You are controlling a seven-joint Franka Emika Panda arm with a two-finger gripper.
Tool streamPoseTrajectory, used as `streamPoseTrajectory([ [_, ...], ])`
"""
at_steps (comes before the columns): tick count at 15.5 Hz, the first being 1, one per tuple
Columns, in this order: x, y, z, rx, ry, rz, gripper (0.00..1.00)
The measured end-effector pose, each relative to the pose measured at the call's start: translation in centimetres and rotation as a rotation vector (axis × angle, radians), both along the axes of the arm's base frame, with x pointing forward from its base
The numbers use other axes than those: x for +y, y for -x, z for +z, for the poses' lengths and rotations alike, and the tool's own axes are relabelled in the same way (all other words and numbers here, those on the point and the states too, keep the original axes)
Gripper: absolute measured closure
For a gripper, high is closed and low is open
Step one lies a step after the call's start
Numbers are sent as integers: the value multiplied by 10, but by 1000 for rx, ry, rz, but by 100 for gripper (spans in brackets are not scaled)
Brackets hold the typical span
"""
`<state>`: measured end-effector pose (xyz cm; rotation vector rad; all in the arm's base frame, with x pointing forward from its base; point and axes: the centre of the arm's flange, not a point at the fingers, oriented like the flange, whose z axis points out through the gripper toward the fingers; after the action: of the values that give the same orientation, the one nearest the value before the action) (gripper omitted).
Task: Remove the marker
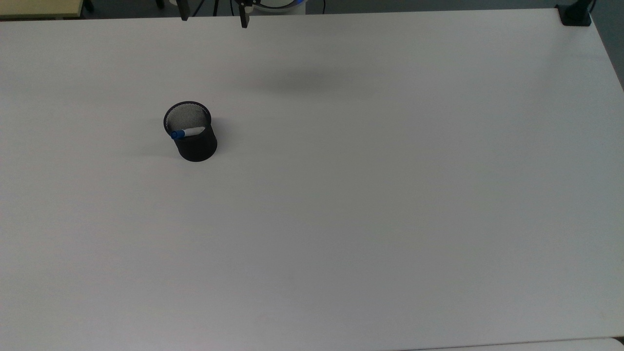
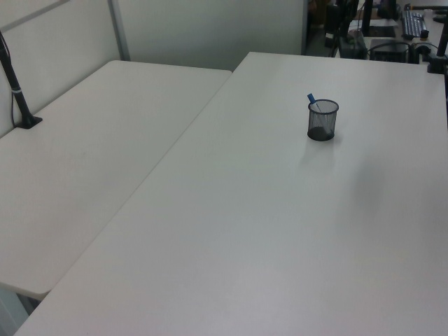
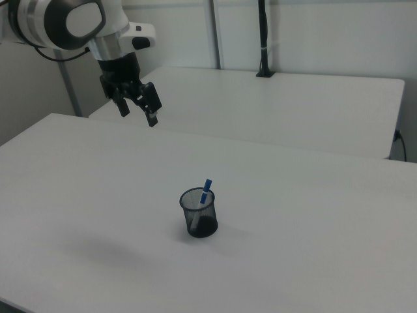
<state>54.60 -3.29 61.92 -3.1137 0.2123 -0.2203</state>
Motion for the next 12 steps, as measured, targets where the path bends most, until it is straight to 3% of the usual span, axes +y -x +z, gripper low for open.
streamPoseTrajectory([
  [12, 3, 0, 0, 0, 1, 7, 0],
])
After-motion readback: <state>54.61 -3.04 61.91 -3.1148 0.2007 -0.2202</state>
